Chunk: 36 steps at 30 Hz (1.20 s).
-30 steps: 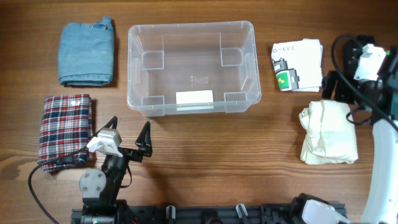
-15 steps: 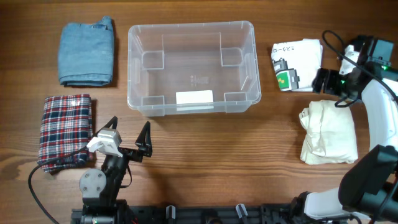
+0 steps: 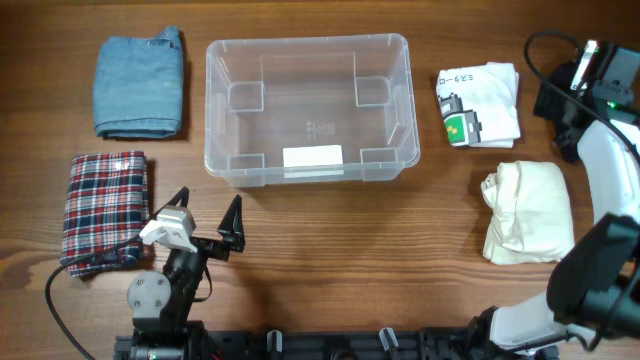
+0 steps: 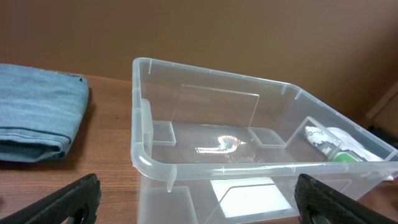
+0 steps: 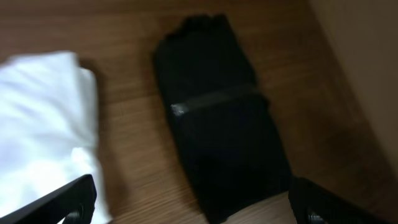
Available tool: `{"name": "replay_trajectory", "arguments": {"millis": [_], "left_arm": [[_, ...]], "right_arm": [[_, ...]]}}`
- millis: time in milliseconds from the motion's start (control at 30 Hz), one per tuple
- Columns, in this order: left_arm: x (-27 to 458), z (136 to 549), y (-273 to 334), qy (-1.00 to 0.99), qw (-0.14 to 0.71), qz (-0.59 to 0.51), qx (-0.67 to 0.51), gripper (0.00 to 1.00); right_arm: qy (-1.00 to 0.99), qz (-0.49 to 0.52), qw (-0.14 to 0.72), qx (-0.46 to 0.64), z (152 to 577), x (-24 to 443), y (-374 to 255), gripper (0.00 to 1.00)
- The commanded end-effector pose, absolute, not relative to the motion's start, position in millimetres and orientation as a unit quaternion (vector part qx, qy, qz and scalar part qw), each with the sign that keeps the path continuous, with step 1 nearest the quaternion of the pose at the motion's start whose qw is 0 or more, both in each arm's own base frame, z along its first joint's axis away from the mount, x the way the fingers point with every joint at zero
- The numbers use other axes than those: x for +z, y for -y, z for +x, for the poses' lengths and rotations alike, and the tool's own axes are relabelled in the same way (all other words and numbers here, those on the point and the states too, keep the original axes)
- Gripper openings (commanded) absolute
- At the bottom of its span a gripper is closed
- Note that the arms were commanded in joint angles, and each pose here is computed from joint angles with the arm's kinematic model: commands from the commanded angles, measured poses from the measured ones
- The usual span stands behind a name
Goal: Pack container
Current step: 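Lower the right gripper onto the black taped garment and grasp it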
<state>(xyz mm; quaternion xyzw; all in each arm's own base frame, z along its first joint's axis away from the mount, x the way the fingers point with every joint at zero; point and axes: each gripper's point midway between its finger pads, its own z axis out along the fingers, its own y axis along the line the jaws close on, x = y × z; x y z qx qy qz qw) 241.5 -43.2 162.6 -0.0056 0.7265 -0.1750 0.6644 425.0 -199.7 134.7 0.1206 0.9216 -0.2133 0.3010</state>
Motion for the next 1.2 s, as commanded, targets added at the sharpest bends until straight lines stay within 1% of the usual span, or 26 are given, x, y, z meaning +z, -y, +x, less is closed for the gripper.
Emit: {"name": "replay_trajectory", "arguments": {"millis": [0, 67, 167, 233, 400, 500, 867, 1000, 1167], "left_arm": [[160.5, 242.1, 40.3, -0.728, 0.666, -0.004, -0.164, 1.00], [160.5, 242.2, 40.2, -0.728, 0.666, -0.004, -0.164, 1.00], [160.4, 242.1, 40.3, -0.728, 0.666, -0.004, -0.164, 1.00], [160.4, 242.1, 40.2, -0.728, 0.666, -0.004, -0.164, 1.00], [160.7, 242.1, 40.2, -0.728, 0.666, -0.004, -0.164, 1.00], [160.4, 242.1, 40.3, -0.728, 0.666, -0.004, -0.164, 1.00], [160.4, 242.1, 40.3, -0.728, 0.666, -0.004, -0.164, 1.00], [160.5, 242.2, 40.2, -0.728, 0.666, -0.004, -0.164, 1.00], [160.5, 242.1, 40.3, -0.728, 0.666, -0.004, -0.164, 1.00]], "right_arm": [[-0.925, 0.080, 0.248, -0.276, 429.3, 101.6, 222.0, 1.00], [-0.924, 0.083, 0.228, -0.296, 434.7, 82.0, 232.3, 1.00], [-0.927, 0.081, 0.214, -0.296, 447.9, 59.9, 238.2, 1.00], [-0.927, 0.081, 0.215, -0.297, 453.9, 52.1, 240.6, 1.00], [-0.914, 0.062, 0.246, -0.317, 471.8, 58.0, 247.7, 1.00], [-0.912, 0.021, 0.246, -0.327, 478.3, 59.3, 248.0, 1.00], [-0.924, -0.010, 0.224, -0.309, 477.9, 29.5, 242.3, 1.00], [-0.925, -0.004, 0.219, -0.311, 472.3, 28.7, 252.7, 1.00], [-0.940, -0.009, 0.220, -0.261, 464.2, 15.6, 254.5, 1.00]]}}
